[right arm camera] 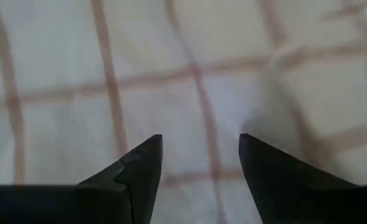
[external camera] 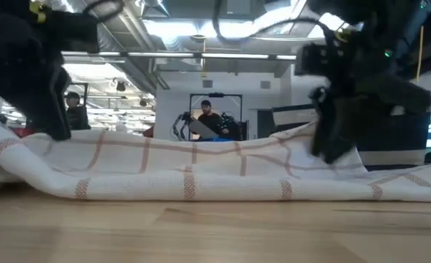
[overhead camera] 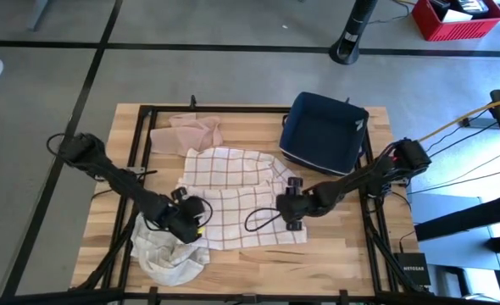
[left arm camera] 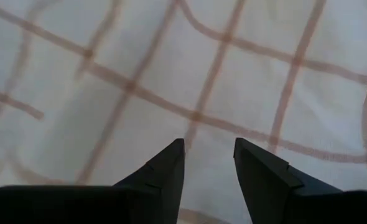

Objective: Fold towel
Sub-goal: Fold the white with red-stripe towel

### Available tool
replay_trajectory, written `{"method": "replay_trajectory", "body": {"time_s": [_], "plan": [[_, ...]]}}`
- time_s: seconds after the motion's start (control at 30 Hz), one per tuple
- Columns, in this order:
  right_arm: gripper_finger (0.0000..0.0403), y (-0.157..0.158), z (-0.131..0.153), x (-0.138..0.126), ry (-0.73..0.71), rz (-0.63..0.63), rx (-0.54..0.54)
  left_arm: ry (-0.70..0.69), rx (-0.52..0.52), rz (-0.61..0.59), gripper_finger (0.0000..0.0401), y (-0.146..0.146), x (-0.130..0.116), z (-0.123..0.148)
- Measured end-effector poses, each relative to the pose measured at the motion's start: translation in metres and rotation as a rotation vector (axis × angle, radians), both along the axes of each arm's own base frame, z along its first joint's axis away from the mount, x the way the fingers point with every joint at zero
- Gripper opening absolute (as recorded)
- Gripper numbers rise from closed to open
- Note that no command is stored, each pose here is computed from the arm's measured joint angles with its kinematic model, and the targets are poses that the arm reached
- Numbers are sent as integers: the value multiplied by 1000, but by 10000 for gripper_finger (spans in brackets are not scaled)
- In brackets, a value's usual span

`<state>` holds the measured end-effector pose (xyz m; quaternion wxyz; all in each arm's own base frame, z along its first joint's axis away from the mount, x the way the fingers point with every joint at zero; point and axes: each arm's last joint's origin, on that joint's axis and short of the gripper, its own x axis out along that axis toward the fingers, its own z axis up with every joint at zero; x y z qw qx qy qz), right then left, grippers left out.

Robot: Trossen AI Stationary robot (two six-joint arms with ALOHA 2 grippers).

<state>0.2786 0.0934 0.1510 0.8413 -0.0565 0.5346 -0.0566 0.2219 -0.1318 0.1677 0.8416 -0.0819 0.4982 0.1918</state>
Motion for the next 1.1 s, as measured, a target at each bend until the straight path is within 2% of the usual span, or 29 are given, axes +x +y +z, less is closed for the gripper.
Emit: {"method": "replay_trajectory", "body": {"time_s": [0.13, 0.3, 0.37, 0.47, 0.6, 0.67, 0.73, 0.83, 0.9, 1.0, 1.1], "plan": [[198, 9, -5, -12, 148, 60, 121, 50, -117, -45, 131, -6, 9, -12], [182, 32, -4, -25, 281, 94, 390, 97, -332, -91, 131, -17, 16, -19], [176, 42, -3, -28, 313, 109, 466, 90, -392, -117, 131, -20, 19, -17], [170, 50, 6, -29, 349, 112, 493, 78, -410, -159, 131, -22, 21, -7], [165, 52, 27, -25, 388, 89, 466, -28, -418, -224, 131, -23, 25, 25], [165, 51, 41, -19, 369, 106, 406, -115, -345, -242, 131, -20, 24, 42], [165, 50, 52, -13, 291, 149, 279, -219, -212, -239, 131, -13, 24, 54], [165, 43, 61, 0, 101, 175, -35, -304, 52, -150, 131, 3, 25, 57], [165, 35, 61, 9, -33, 129, -241, -299, 152, -97, 131, 14, 26, 49], [165, 13, 51, 17, -105, 54, -407, -236, 180, -37, 131, 31, 27, 30], [165, -16, 39, 20, -58, -3, -442, -138, 141, -13, 131, 43, 21, 5]]}}
